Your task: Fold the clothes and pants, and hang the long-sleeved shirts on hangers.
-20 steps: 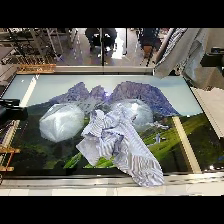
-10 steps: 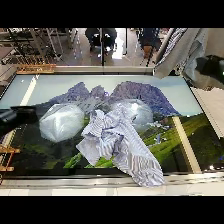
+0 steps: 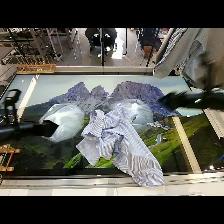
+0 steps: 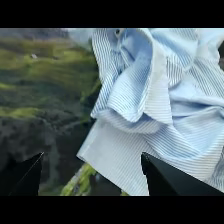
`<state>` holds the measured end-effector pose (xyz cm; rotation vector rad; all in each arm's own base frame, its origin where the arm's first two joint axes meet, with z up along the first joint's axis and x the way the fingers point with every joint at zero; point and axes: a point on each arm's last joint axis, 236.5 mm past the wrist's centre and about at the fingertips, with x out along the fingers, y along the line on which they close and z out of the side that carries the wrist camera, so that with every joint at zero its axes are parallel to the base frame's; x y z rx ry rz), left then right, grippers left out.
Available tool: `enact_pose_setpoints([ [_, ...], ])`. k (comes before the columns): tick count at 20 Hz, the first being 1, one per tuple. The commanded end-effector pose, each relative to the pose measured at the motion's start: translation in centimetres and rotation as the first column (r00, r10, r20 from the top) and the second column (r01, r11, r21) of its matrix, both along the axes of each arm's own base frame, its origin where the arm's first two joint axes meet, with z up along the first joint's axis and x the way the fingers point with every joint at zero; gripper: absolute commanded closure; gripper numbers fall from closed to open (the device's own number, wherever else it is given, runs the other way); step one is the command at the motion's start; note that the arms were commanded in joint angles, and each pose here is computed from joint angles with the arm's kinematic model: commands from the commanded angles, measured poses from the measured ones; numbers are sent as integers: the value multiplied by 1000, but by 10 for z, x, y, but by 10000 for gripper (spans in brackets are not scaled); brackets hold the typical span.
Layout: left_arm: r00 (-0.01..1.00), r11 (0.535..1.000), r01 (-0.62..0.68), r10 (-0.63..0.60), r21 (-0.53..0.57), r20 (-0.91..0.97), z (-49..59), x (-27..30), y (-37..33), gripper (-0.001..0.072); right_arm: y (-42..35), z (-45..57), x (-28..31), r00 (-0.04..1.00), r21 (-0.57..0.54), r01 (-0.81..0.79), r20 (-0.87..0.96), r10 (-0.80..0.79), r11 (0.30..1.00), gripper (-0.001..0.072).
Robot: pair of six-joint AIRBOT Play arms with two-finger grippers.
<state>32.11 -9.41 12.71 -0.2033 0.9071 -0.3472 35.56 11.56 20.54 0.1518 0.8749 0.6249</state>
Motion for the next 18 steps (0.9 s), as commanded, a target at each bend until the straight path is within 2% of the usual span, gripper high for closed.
enact_pose_setpoints([
  [1,985,985,119,-133,-125,-109,-50,25,-41,61,57,-99,-40,961,-103,-203,-212,178,974,178],
  [3,979,972,152,-172,-177,-108,-84,56,-59,61,81,-151,-36,953,-144,-183,-270,139,973,124],
  [6,961,964,125,-176,-232,-213,-131,72,-67,61,131,-183,-19,938,-35,-148,-323,130,988,124],
  [8,956,943,146,-213,-299,-203,-137,78,-82,62,152,-200,1,937,-3,-123,-330,115,992,124],
  [11,943,924,199,-272,-327,-193,-147,75,-106,61,142,-232,-1,892,-97,-204,-429,144,974,125],
  [15,963,923,117,-195,-367,-183,-163,95,-129,62,111,-248,-4,888,-246,-258,-442,129,934,147],
  [16,970,910,69,-156,-409,-185,-162,103,-137,85,107,-250,-2,891,-264,-258,-437,123,929,147],
  [17,973,889,24,-126,-457,-194,-159,109,-145,159,104,-251,-1,893,-276,-256,-434,118,926,178],
  [18,972,860,-15,-108,-510,-211,-156,112,-153,349,103,-251,-1,895,-283,-256,-431,116,924,344],
])
